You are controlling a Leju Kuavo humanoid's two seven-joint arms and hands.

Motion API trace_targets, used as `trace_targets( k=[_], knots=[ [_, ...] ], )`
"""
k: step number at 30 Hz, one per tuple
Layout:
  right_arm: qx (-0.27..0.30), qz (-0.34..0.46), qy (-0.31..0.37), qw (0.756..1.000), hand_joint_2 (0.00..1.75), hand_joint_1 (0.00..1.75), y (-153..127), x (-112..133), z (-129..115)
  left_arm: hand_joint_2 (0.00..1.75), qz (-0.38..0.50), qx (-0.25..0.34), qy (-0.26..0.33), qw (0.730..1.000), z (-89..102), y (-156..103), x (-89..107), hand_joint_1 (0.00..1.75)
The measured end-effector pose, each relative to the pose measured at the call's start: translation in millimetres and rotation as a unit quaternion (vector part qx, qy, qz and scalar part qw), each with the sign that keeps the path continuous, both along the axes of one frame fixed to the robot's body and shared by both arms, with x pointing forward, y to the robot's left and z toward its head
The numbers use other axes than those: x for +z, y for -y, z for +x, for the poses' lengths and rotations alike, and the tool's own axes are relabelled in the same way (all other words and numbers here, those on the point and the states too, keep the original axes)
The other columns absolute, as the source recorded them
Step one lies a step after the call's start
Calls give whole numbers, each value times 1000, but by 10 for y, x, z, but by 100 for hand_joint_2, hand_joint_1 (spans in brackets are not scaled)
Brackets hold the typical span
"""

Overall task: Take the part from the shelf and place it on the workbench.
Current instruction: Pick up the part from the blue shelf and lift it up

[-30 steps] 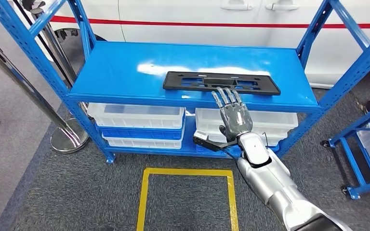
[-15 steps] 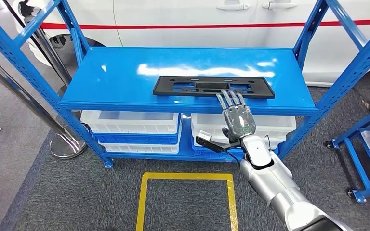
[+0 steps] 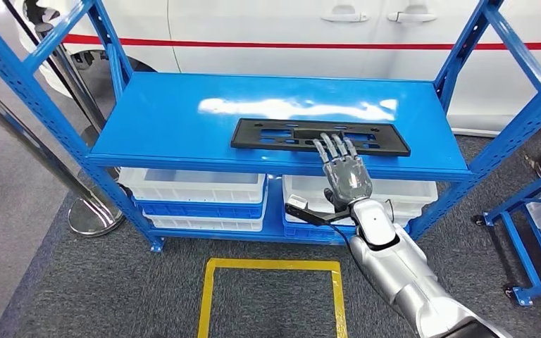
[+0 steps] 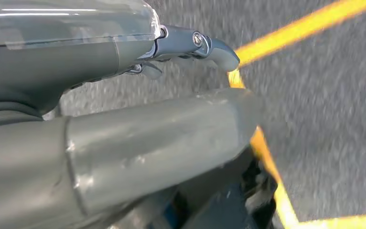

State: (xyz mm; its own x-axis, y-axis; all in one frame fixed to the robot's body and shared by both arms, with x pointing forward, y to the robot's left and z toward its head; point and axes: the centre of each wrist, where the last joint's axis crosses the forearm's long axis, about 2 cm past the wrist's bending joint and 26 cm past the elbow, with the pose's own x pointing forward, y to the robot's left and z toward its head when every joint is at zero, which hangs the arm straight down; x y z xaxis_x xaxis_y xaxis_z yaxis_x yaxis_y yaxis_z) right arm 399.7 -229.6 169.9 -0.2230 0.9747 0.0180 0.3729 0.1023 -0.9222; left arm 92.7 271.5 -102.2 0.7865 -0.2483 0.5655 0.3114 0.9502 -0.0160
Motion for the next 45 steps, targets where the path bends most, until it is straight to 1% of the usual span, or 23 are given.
trace_targets(
  k=[5,17,21,30,36,45],
  knots=[
    [-2,-2,-7,1000,175,0,10,-56,-27,0,0,-1,-1,1000,-8,2,-2,0],
    [-3,-5,-3,1000,175,0,20,-30,-8,0,0,-2,2,1000,13,4,3,0],
    [-4,-5,-5,1000,175,0,19,-40,-13,0,-1,-3,0,1000,-9,8,-1,0],
    [-19,34,-7,999,175,0,42,-26,-4,0,2,5,1,1000,-2,-4,0,0],
    [-27,39,-13,999,175,0,74,-76,-29,0,3,7,0,1000,-15,4,-3,0],
    [-30,41,-10,999,175,0,87,-63,-20,0,3,7,1,1000,-4,7,0,0]
  ],
)
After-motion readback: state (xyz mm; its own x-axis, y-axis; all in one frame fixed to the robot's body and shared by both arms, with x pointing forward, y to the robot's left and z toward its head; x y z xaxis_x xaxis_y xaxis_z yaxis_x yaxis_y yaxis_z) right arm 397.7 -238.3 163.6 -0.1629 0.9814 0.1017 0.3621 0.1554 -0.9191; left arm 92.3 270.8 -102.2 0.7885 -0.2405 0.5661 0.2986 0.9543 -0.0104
